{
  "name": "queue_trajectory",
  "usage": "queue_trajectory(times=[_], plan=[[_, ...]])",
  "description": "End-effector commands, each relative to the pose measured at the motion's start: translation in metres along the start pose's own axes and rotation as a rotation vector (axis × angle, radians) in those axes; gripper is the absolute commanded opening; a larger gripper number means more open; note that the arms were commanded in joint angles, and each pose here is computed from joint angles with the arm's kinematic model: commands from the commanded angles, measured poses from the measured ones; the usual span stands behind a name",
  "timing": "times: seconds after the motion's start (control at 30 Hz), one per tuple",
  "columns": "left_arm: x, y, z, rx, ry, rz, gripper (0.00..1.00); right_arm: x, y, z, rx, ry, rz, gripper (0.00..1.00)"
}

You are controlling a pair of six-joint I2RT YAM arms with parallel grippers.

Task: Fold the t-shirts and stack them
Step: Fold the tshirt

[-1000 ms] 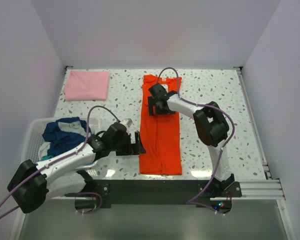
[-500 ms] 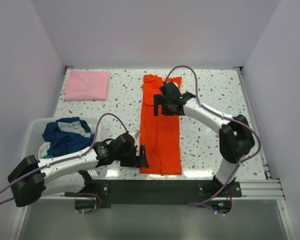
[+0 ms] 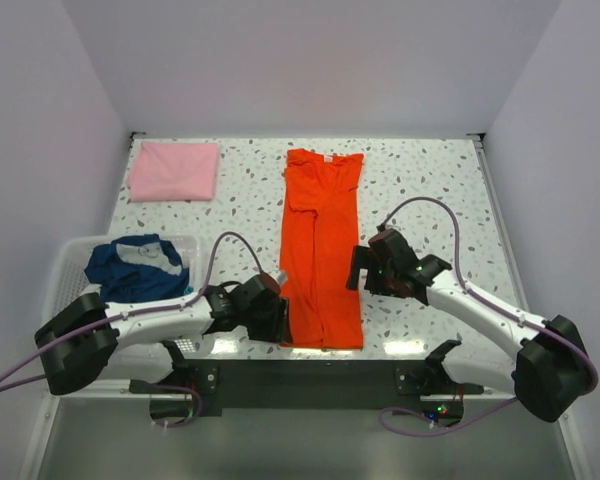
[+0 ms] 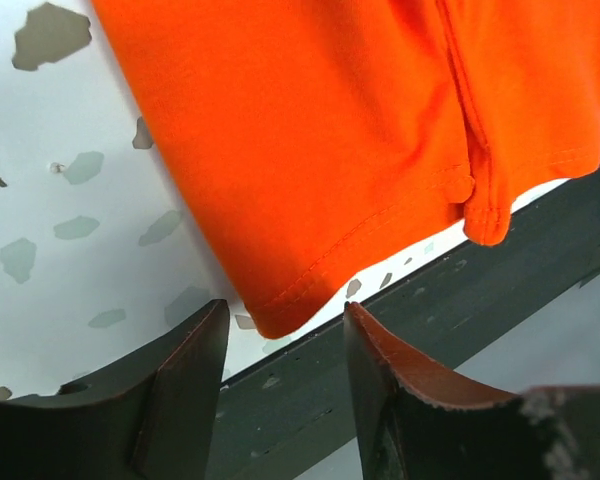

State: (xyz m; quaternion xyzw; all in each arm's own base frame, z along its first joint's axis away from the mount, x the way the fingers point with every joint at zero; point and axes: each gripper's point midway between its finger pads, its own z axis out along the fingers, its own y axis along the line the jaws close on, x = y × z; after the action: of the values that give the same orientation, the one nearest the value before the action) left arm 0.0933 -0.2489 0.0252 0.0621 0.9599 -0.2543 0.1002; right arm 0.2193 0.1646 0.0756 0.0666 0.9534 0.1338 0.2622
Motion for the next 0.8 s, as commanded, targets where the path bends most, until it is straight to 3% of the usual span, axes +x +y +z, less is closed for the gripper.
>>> queue_trajectory(times=[0.0,0.1,0.2,0.3,0.33,0.63,0.77], plan=[[-0.001,-0.007,0.007,0.033,-0.017,-0.001,0.52,0.005,0.005,-0.006,-0.04,0.0,0.046,0.99],[-0.001,-0.005,0.011,0.033,-0.017,-0.001,0.45,0.019,-0.001,-0.006,-0.024,0.048,0.025,0.99],[0.0,-0.005,0.014,0.031,-0.012,-0.001,0.28,0.033,-0.006,-0.007,-0.002,0.097,0.009,0.99],[0.007,-0.005,0.017,0.039,0.013,-0.01,0.03,0.047,-0.006,-0.011,0.014,0.131,-0.035,0.99],[0.01,-0.004,0.017,0.04,0.021,-0.012,0.0,0.049,-0.005,-0.013,0.02,0.137,-0.045,0.99],[0.027,0.005,0.01,0.03,0.045,-0.011,0.0,0.098,-0.02,-0.033,0.055,0.26,-0.078,0.99],[0.036,0.003,0.01,0.069,0.067,-0.01,0.0,0.124,-0.013,-0.032,-0.048,0.339,-0.023,0.97]])
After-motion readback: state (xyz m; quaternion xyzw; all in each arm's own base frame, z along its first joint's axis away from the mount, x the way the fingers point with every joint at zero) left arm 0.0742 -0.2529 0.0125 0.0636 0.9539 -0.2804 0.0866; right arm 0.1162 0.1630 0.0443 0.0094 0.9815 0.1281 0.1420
